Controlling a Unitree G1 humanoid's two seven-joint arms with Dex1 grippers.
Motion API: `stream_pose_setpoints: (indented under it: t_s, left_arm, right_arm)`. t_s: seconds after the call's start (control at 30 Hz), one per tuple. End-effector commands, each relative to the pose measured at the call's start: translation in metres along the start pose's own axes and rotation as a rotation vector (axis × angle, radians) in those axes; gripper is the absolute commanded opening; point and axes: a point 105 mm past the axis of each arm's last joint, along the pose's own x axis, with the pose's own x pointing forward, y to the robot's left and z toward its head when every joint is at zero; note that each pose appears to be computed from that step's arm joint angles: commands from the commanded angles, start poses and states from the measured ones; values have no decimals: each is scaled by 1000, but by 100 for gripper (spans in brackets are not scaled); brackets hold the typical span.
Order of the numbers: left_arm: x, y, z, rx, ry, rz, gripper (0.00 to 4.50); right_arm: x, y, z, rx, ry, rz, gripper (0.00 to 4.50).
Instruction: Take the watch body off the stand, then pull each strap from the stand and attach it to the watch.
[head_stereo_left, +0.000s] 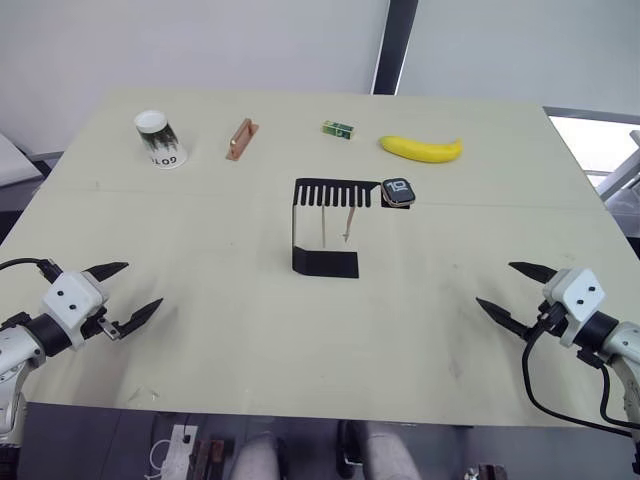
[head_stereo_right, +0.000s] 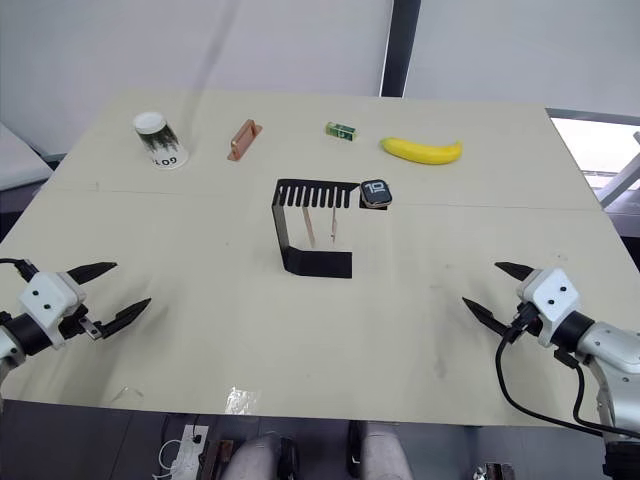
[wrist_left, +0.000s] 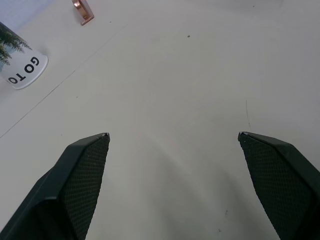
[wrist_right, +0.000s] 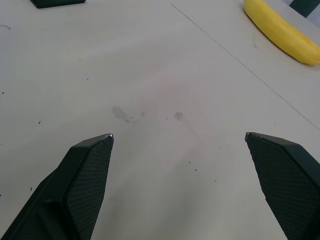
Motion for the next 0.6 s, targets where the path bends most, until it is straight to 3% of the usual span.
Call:
stream_pose_setpoints:
  t_s: [0.03, 0.13, 0.33, 0.6]
  left_arm:
    - [2, -6, 21, -20, -85, -64, 445]
    - [7, -30, 54, -160, -228, -235, 445]
    - [14, -54, 98, -197, -316, -393, 445]
    - [29, -64, 145, -205, -454, -452, 445]
  right_arm:
    - [6, 1, 16, 12, -79, -15, 450]
    - [20, 9, 45, 172, -231, -67, 450]
    - [29, 26, 102, 350, -418, -135, 450]
    - [35, 52, 178, 447, -549, -130, 450]
